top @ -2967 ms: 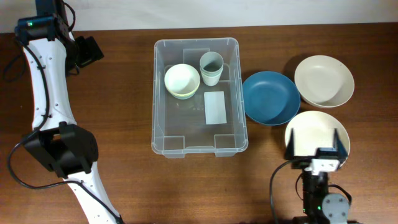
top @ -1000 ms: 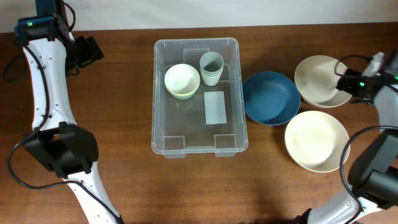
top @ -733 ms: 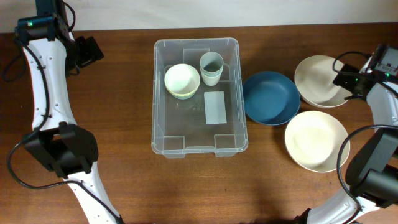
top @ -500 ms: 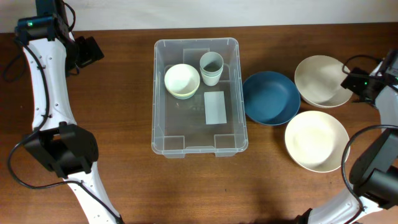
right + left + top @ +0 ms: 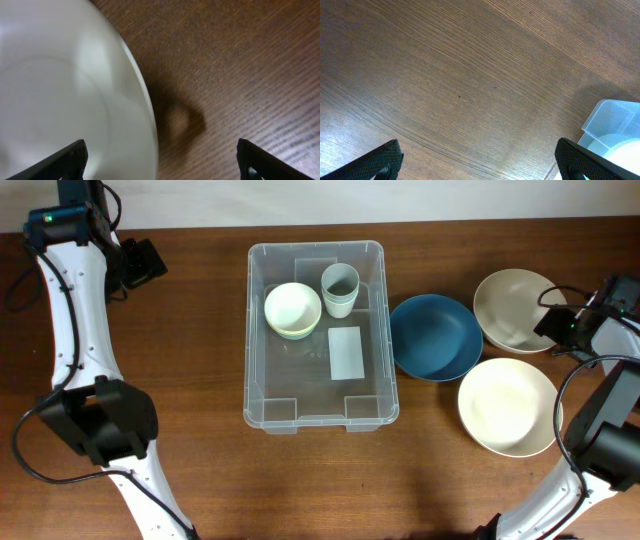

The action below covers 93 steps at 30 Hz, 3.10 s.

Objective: Pack container
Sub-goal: 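Lower the right gripper onto the far cream bowl's right rim, then pinch the far cream bowl's rim with the right gripper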

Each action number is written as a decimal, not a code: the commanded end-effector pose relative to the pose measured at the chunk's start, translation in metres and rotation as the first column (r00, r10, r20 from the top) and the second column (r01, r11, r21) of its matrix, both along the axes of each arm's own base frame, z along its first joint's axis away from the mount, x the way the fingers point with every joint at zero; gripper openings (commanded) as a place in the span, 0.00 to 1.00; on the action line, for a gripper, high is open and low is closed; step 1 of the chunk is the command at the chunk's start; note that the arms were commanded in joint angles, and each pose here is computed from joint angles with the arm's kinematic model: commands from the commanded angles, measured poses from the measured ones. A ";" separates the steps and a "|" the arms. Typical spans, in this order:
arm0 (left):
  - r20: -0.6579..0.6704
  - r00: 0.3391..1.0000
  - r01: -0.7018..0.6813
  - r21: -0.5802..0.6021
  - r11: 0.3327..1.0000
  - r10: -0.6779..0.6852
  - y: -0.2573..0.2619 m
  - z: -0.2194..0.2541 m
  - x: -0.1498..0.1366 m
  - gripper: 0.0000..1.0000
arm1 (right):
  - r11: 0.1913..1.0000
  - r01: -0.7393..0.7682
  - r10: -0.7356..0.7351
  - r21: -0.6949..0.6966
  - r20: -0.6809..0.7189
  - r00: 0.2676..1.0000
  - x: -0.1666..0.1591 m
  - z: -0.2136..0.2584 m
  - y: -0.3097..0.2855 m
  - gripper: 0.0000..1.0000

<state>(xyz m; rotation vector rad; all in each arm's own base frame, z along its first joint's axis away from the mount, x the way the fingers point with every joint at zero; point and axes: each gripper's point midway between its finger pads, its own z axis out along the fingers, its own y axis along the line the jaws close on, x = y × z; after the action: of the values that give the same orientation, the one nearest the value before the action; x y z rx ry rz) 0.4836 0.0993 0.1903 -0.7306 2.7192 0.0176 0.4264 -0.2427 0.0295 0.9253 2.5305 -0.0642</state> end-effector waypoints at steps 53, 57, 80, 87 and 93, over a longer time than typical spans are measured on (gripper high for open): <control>0.010 1.000 0.001 0.018 1.000 -0.001 0.004 0.004 0.001 0.99 | 1.000 0.005 -0.005 0.000 0.005 1.000 0.007 -0.014 -0.006 0.04; 0.010 1.000 0.001 0.018 1.000 -0.001 0.004 0.004 0.001 0.99 | 1.000 0.016 -0.016 -0.003 0.010 1.000 0.005 -0.013 -0.012 0.04; 0.010 1.000 0.001 0.018 1.000 -0.001 0.004 0.004 0.001 0.99 | 0.978 -0.139 0.190 -0.153 0.406 0.894 0.015 0.235 -0.025 0.04; 0.010 1.000 0.000 0.018 1.000 -0.001 0.004 0.004 0.001 0.99 | 0.990 -0.062 0.092 -0.130 0.241 0.966 0.000 0.176 -0.044 0.94; 0.010 1.000 0.000 0.018 1.000 -0.001 0.004 0.004 0.001 0.99 | 0.996 -0.070 0.077 -0.047 0.150 0.986 0.002 0.116 -0.046 0.99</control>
<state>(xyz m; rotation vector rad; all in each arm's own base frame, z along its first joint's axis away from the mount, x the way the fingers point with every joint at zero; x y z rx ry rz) 0.4836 0.0993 0.1903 -0.7311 2.7190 0.0175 0.4304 -0.2867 0.1772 0.7610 2.3465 -0.0173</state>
